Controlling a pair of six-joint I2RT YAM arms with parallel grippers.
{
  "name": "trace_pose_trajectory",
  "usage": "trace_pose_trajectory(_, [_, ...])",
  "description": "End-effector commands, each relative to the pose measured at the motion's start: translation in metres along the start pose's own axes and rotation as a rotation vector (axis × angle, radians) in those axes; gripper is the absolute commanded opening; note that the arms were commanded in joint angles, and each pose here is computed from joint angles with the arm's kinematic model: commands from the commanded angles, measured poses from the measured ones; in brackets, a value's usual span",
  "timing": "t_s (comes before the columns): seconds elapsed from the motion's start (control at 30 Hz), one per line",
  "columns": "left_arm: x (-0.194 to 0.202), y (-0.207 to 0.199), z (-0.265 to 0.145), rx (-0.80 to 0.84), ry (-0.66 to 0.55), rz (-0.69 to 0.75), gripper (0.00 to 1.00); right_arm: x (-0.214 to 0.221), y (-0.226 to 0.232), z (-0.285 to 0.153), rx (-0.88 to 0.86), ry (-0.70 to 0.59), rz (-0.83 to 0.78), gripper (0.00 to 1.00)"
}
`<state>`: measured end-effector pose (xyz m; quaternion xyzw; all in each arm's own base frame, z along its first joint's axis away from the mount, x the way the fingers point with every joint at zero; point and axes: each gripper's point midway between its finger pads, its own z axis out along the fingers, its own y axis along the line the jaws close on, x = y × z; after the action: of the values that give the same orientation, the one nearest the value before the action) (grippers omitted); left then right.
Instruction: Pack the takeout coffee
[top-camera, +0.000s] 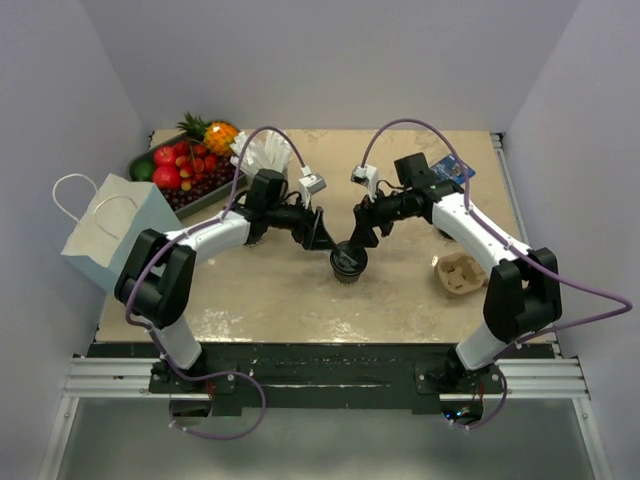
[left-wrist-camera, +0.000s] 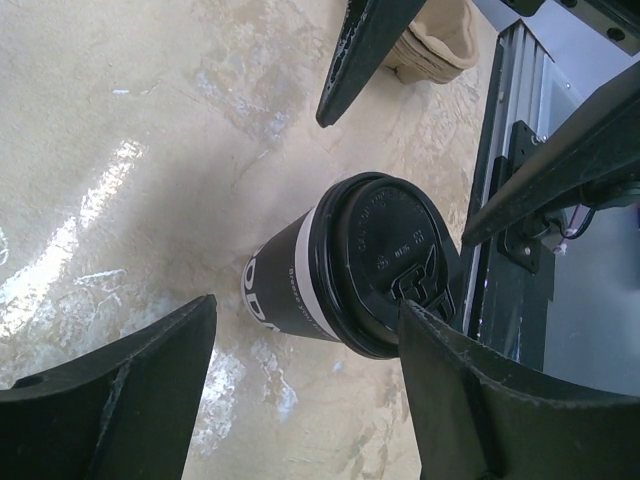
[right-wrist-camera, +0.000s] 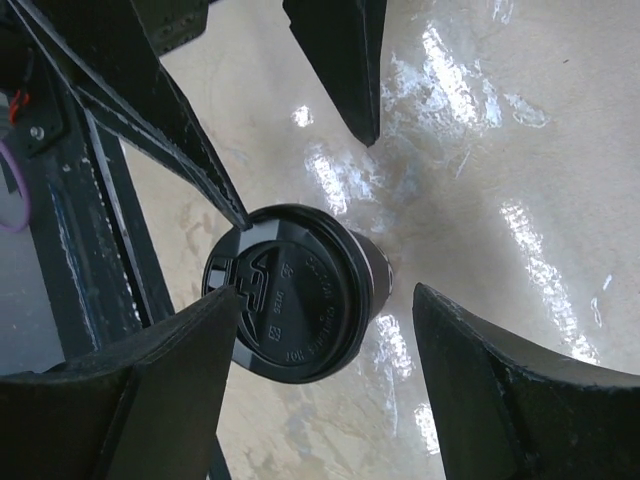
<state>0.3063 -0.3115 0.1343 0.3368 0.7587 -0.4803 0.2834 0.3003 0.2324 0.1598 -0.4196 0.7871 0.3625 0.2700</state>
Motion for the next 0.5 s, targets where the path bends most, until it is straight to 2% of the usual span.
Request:
trace_pose_trajectory(0.0, [-0.018, -0.005, 0.005, 0.044, -0.03, 0.027, 0.77, -0.012, -0.001, 0.006, -0.032, -0.047, 0.069, 0.73])
trace_pose_trajectory(0.47, [-0.011, 0.005, 0.015, 0.054, -0.007, -0.009, 0.75, 0.017, -0.018, 0.024, -0.075, 0.019, 0.2, 0.66])
